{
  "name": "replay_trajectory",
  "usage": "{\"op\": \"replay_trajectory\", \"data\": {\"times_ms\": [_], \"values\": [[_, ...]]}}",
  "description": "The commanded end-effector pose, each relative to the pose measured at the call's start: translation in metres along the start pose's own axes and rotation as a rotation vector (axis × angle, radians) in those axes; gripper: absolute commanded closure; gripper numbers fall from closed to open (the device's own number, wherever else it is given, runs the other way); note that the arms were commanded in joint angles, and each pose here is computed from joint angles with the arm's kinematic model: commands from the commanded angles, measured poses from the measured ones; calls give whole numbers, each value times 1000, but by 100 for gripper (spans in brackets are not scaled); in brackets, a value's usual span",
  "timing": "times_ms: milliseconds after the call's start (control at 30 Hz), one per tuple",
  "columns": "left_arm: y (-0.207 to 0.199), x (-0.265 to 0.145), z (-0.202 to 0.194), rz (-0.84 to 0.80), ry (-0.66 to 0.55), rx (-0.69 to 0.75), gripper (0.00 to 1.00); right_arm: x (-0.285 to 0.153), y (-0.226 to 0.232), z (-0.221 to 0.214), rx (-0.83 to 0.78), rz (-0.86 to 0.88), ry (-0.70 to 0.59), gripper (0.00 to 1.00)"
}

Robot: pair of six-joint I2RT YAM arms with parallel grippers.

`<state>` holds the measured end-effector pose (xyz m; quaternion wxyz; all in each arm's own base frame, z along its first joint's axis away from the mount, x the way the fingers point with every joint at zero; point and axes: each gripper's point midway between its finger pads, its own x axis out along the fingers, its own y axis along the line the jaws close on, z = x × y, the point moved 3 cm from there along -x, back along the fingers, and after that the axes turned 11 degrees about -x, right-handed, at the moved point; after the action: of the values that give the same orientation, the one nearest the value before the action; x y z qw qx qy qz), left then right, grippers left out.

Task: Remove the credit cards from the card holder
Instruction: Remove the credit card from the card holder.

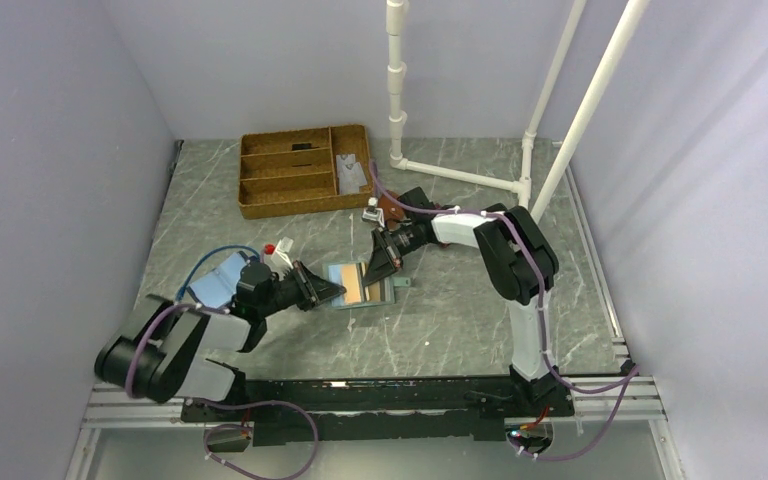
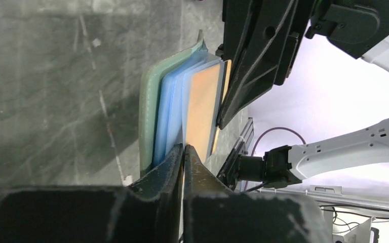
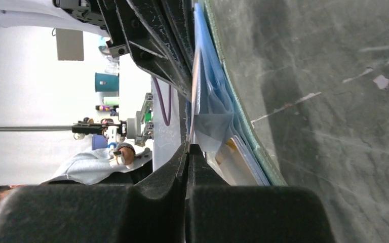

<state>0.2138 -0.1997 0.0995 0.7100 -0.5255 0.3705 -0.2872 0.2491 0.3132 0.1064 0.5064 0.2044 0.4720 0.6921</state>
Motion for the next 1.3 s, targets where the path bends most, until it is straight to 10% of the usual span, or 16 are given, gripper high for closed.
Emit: {"op": "replay_trajectory", "data": {"times_ms": [0,567,1267], "values": [[1,1,-1,-72,25,4,95,1,-7,-6,-11,28,7,100],[49,0,0,-46,79,-133,100,-25,-58,-31,114,-145,18,100],[69,-2,1,48,42,-261,96,-53,-6,15,-224,-291,33,100]]}}
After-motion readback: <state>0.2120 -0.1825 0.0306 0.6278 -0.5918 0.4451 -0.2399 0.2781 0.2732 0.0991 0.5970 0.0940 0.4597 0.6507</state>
